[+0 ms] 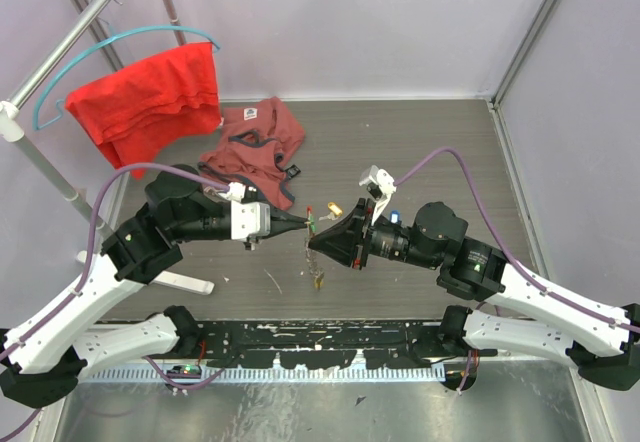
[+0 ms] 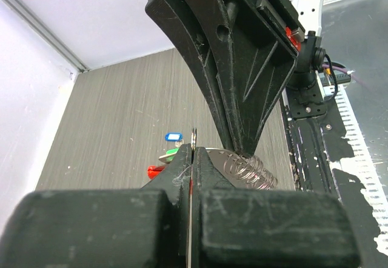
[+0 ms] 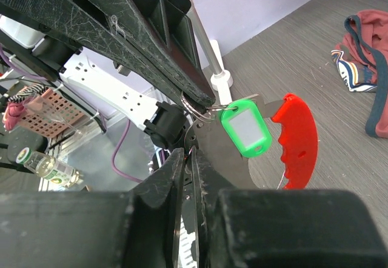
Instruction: Put the keys on the keyring
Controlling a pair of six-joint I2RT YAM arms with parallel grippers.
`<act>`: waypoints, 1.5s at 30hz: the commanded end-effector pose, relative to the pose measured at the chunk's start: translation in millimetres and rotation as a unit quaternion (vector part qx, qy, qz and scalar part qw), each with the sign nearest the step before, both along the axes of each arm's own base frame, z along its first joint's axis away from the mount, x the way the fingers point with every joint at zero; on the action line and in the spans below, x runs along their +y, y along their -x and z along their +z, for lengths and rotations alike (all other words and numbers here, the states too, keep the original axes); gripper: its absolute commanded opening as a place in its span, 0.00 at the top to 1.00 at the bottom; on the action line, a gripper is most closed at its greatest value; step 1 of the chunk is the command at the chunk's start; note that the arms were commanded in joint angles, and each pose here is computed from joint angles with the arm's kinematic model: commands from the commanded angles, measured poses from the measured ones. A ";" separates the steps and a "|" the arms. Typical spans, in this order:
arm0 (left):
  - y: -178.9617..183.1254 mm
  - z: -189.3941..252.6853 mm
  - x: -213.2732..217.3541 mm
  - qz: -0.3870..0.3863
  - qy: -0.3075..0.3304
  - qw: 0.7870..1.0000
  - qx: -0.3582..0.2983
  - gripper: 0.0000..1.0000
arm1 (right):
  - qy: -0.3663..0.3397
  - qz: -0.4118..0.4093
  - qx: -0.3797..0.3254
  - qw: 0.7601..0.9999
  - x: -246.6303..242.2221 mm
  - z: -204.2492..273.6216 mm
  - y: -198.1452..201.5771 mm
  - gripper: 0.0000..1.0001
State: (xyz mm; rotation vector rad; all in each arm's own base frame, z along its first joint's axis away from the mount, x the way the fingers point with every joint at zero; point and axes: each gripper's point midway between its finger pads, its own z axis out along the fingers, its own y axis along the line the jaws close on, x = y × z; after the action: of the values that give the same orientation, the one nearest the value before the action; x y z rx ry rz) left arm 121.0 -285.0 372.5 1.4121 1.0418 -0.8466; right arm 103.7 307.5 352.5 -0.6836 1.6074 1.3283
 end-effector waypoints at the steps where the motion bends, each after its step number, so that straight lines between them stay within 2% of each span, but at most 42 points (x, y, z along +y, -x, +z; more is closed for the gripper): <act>1: 1.4 9.6 -2.2 -0.008 0.016 1.000 -0.015 1.00 | -0.036 0.007 -0.023 0.999 1.7 23.8 2.5 0.85; 6: 1.1 10.6 -1.9 -0.006 0.017 1.000 -0.016 1.00 | -0.034 0.007 -0.023 0.999 2.0 22.0 2.3 0.87; 8: 0.8 10.7 -1.8 -0.006 0.017 1.000 -0.016 1.00 | -0.032 0.005 -0.022 0.999 2.0 21.2 1.8 0.79; 12: 1.3 11.8 -1.6 -0.006 0.018 1.000 -0.016 1.00 | -0.030 0.002 -0.020 0.999 1.8 19.2 0.4 0.75; 23: 0.1 11.2 -3.1 -0.006 0.017 1.000 -0.016 1.00 | -0.025 0.008 -0.018 0.999 5.1 15.1 1.4 0.75; 33: -1.7 9.6 -2.1 0.000 0.016 1.000 -0.017 1.00 | -0.024 0.005 -0.021 0.999 3.7 16.2 0.3 0.94; 42: -5.7 4.6 2.5 0.023 0.024 0.999 -0.012 1.00 | -0.028 -0.005 -0.014 0.999 -0.3 22.5 -0.7 0.99; 43: -5.8 4.3 3.8 0.027 0.030 0.999 -0.011 0.99 | -0.028 -0.008 -0.010 1.000 -1.1 22.8 -1.3 0.99; 45: -6.7 5.5 5.7 0.038 0.046 0.998 -0.007 0.81 | -0.031 -0.013 -0.006 0.999 -2.4 26.0 -2.1 0.99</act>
State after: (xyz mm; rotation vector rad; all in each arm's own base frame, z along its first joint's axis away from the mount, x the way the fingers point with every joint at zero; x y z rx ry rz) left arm 125.0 -282.7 365.2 1.3816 1.0610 -0.8292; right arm 106.6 310.4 346.0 -0.6861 1.6267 1.3136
